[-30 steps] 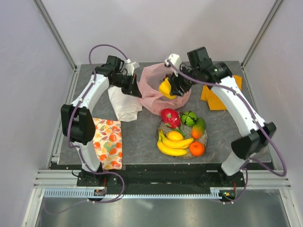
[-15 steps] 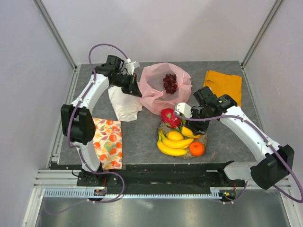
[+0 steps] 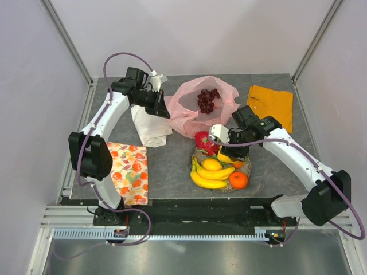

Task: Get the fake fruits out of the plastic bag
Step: Place the fake fruit on the plate, then take out the fake fruit from the plastic bag.

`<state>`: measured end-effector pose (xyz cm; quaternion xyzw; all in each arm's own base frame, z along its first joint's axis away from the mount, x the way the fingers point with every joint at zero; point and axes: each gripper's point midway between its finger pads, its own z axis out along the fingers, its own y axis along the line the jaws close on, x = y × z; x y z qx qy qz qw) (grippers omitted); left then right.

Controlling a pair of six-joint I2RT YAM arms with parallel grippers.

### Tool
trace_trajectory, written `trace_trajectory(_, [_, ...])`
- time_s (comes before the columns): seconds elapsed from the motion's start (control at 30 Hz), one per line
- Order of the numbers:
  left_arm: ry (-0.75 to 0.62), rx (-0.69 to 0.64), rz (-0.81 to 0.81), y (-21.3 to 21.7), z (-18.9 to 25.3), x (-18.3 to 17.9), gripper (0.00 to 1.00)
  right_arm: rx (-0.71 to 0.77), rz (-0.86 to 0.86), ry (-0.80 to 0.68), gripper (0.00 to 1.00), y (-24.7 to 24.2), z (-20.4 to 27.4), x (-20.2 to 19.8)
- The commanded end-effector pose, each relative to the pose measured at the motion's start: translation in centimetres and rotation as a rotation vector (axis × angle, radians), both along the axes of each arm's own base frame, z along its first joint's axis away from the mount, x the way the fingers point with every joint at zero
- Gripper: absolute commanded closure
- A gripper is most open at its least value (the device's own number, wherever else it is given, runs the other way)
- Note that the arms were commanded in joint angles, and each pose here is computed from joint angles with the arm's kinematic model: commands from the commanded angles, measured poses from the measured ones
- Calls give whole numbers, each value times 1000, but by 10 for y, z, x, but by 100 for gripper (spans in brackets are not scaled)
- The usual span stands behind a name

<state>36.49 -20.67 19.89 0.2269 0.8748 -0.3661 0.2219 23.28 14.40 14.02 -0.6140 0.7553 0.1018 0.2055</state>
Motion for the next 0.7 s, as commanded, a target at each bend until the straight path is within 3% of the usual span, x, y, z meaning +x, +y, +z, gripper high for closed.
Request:
trace_trajectory(0.0, [-99, -6, -24, 3, 20, 0, 98, 71, 118, 11, 26, 15, 25, -11])
trace_trajectory(0.17, [-104, -27, -39, 0, 26, -4, 98, 182, 102, -84, 12, 36, 92, 6])
trace_trajectory(0.3, [-81, -37, -45, -1, 22, -8, 98, 296, 33, -115, 9, 60, 126, 28])
trace_trajectory(0.53, [-54, -69, -49, -6, 24, -11, 98, 357, -162, -215, 14, 91, 114, 113])
trace_trajectory(0.67, [-52, -79, -50, -7, 26, -11, 98, 310, -282, -247, 20, 97, 88, 161])
